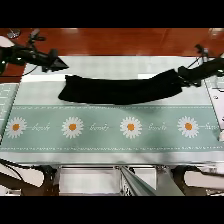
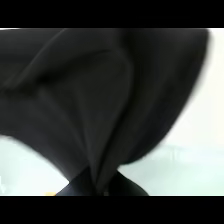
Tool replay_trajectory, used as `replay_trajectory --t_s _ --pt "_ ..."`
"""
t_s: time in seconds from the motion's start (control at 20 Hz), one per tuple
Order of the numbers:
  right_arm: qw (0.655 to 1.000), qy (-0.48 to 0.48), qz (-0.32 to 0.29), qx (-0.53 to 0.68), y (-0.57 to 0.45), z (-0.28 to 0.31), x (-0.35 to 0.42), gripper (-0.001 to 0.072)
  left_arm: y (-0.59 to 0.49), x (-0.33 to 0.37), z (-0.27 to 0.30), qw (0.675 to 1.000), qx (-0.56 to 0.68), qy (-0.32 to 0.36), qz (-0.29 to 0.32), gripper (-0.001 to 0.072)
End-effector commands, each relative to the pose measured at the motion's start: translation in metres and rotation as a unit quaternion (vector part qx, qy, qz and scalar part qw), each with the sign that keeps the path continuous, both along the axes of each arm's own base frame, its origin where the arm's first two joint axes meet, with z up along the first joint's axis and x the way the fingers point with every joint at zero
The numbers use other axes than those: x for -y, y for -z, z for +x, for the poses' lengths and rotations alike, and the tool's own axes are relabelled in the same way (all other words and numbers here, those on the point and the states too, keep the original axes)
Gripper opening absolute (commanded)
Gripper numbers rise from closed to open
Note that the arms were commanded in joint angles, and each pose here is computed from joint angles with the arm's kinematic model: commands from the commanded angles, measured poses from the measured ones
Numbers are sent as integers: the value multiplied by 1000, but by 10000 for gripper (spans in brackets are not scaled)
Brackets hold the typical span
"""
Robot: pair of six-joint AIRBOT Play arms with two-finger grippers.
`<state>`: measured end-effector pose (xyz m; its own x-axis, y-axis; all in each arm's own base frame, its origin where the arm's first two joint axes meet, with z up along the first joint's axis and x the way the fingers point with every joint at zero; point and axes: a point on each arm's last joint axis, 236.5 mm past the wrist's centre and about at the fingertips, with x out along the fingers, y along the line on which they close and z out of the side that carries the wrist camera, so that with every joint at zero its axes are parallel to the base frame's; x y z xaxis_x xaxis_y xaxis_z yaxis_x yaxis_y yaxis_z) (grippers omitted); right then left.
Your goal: Fold the shirts.
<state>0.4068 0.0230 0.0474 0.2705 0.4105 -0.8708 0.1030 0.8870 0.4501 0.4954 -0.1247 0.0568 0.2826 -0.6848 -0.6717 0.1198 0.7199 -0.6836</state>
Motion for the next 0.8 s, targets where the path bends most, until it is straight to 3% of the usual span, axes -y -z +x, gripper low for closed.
replay_trajectory --t_s 0.0,0.2,0.4,0.65,0.75 --pt "995 13 -31 90 -60 -60 -7 26 -5 95 -20 996 31 83 -1 23" --pt "989 22 -5 149 -98 -110 -31 26 35 231 -70 984 51 164 54 23" --pt "982 12 9 186 -125 -130 -45 26 68 345 -138 973 66 216 49 23" --pt "980 4 14 197 -130 -129 -49 26 116 410 -233 957 -2 287 40 23" --pt "979 -7 12 201 -130 -129 -53 26 117 414 -270 935 -17 351 40 24"
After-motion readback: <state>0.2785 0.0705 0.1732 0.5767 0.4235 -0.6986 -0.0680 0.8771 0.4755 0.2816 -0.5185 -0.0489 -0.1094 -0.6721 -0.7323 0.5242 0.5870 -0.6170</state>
